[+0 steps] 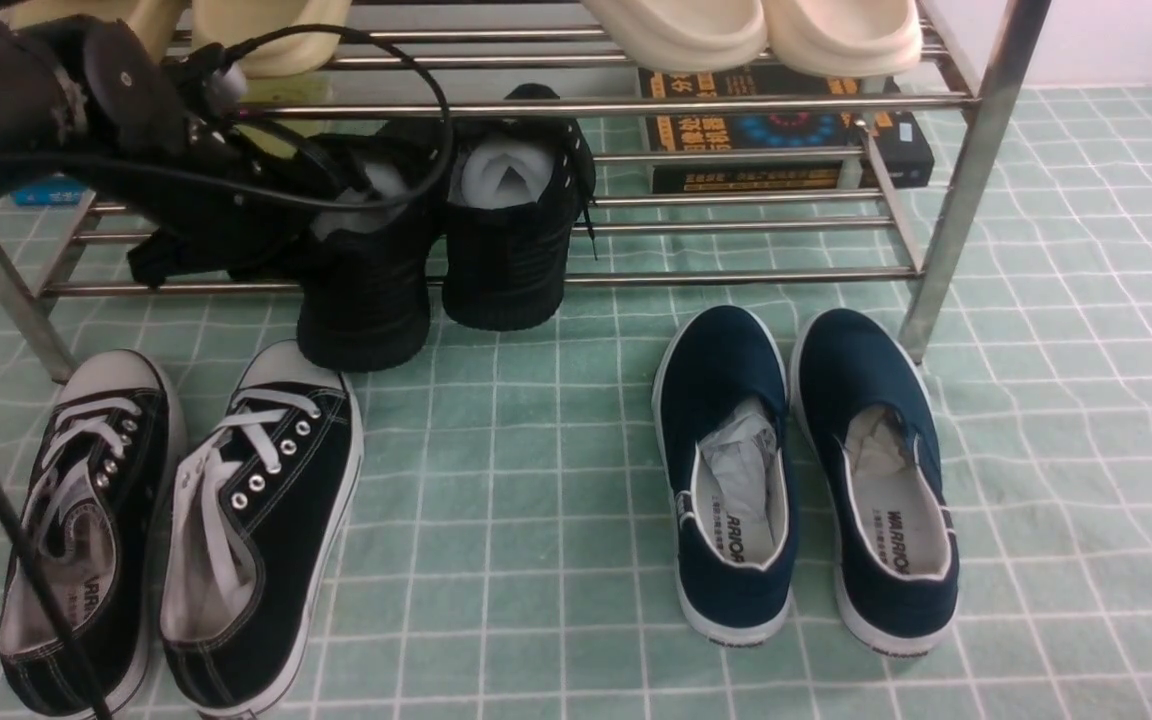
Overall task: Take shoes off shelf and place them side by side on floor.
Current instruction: 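Set the held shoe down on the floor in front of the rack with the left gripper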
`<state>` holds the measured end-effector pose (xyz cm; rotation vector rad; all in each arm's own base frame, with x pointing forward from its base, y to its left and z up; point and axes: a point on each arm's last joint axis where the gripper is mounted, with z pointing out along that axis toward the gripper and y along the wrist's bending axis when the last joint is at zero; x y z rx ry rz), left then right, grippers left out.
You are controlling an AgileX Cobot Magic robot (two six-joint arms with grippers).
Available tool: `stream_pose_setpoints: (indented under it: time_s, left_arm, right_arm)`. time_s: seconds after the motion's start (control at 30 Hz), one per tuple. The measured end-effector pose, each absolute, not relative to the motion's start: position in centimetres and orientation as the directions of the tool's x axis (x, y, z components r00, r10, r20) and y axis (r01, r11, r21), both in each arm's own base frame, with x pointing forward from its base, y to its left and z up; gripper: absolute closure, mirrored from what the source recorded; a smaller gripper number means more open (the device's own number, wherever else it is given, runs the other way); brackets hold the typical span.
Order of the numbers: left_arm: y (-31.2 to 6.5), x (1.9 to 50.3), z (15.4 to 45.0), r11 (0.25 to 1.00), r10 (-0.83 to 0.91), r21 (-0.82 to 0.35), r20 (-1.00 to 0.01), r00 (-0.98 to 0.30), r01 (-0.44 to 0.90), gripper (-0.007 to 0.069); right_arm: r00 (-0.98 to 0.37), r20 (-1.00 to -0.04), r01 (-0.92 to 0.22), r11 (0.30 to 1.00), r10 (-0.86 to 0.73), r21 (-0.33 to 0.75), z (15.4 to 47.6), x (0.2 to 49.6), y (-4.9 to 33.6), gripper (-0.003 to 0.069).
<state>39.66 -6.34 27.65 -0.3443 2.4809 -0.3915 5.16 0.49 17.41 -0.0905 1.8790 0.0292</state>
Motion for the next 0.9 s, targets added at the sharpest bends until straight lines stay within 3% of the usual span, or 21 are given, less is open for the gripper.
stream_pose_setpoints:
  time_s: [0.23, 0.53, 0.7, 0.9]
  left_arm:
    - [-5.5, 34.1, 33.4, 0.951, -0.252, -0.281, -0.472, -0.845, -0.127, 0.0597]
    - [-4.4, 28.1, 37.7, 0.970, -0.203, -0.214, -0.428, -0.881, -0.119, 0.0596]
    - [-4.5, 26.6, 38.5, 0.953, -0.254, -0.258, -0.393, -0.884, -0.159, 0.0596]
    - [-6.0, 25.9, 34.6, 0.922, -0.332, -0.294, -0.258, -0.907, -0.253, 0.0596]
  right_arm:
    - [-0.303, -0.952, -0.077, 0.997, -0.048, -0.026, 17.4, 5.2, 0.5, 0.0419]
    - [-0.303, -0.952, -0.077, 0.997, -0.048, -0.026, 17.4, 5.2, 0.5, 0.0419]
    - [-0.303, -0.952, -0.077, 0.997, -0.048, -0.026, 17.4, 5.2, 0.5, 0.0419]
    - [-0.303, -0.952, -0.077, 0.997, -0.048, -0.026, 17.4, 5.2, 0.5, 0.0419]
